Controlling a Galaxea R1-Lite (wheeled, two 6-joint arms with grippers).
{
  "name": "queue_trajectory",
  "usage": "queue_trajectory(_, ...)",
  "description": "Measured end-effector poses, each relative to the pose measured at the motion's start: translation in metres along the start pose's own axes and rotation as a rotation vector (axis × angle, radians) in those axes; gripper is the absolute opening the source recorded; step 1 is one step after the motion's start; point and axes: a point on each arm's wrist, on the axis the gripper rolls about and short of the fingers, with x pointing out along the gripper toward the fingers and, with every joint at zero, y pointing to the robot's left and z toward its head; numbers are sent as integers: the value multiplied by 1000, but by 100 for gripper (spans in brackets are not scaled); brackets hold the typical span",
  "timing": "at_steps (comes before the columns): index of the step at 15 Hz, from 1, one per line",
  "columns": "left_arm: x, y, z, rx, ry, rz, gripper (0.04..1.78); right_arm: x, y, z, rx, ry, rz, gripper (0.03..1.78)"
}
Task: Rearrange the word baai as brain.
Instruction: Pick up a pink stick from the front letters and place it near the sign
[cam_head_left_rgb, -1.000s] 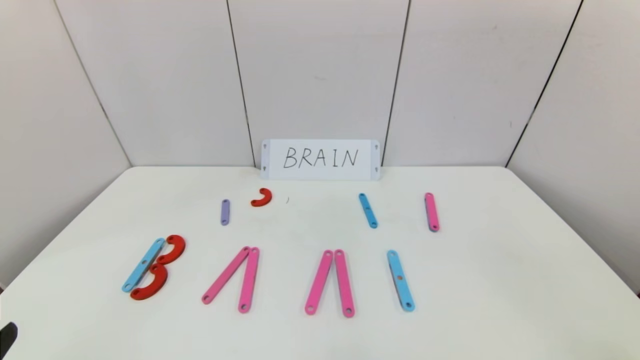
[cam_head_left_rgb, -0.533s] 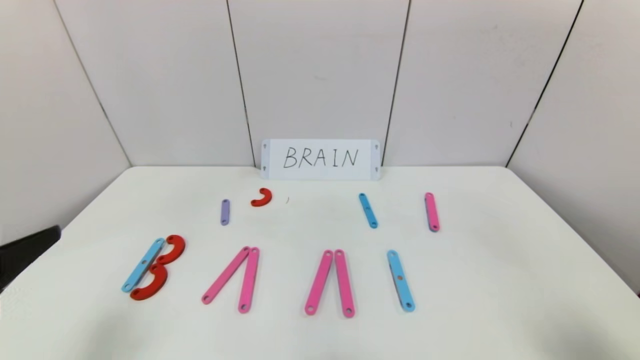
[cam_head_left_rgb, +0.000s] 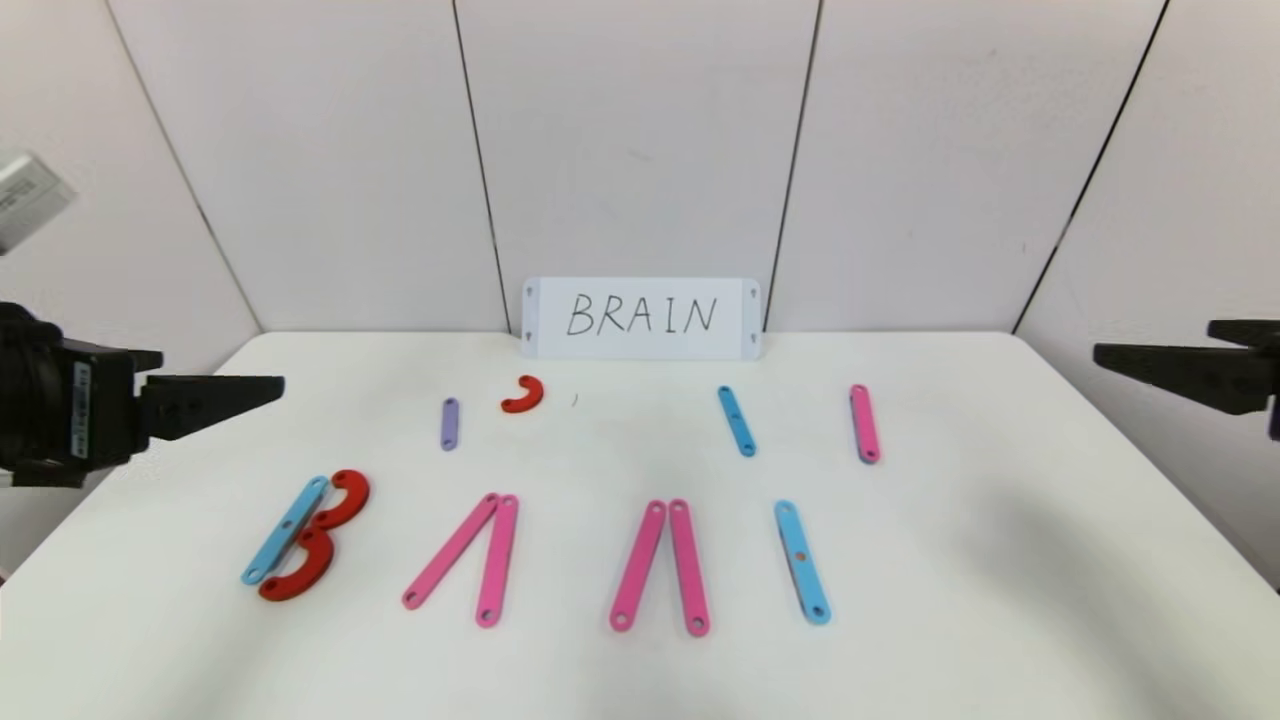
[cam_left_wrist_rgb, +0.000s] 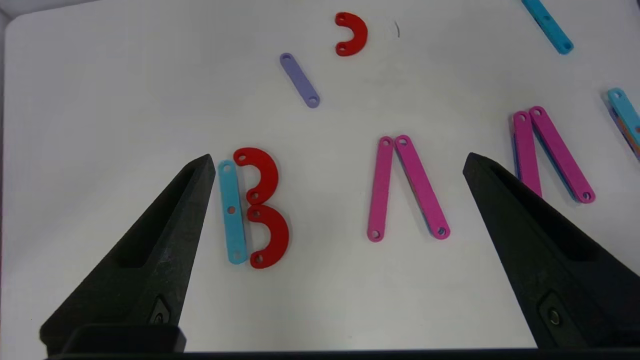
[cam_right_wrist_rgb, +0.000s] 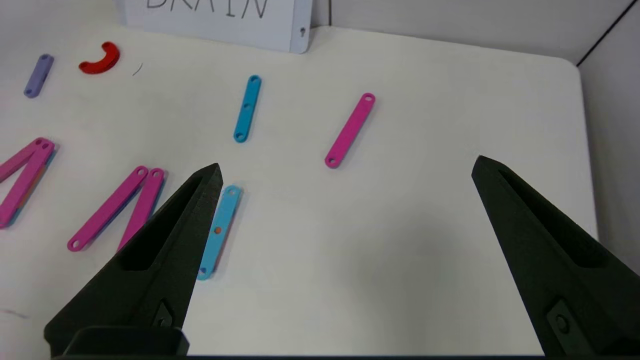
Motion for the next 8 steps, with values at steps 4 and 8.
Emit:
queue_trajectory(4,23,-10,-2,38,82,-75,174,38,-2,-11,28,121,163,174)
queue_trajectory(8,41,-14,-17,58,179,-102,174,64,-4,-23,52,211,206,174)
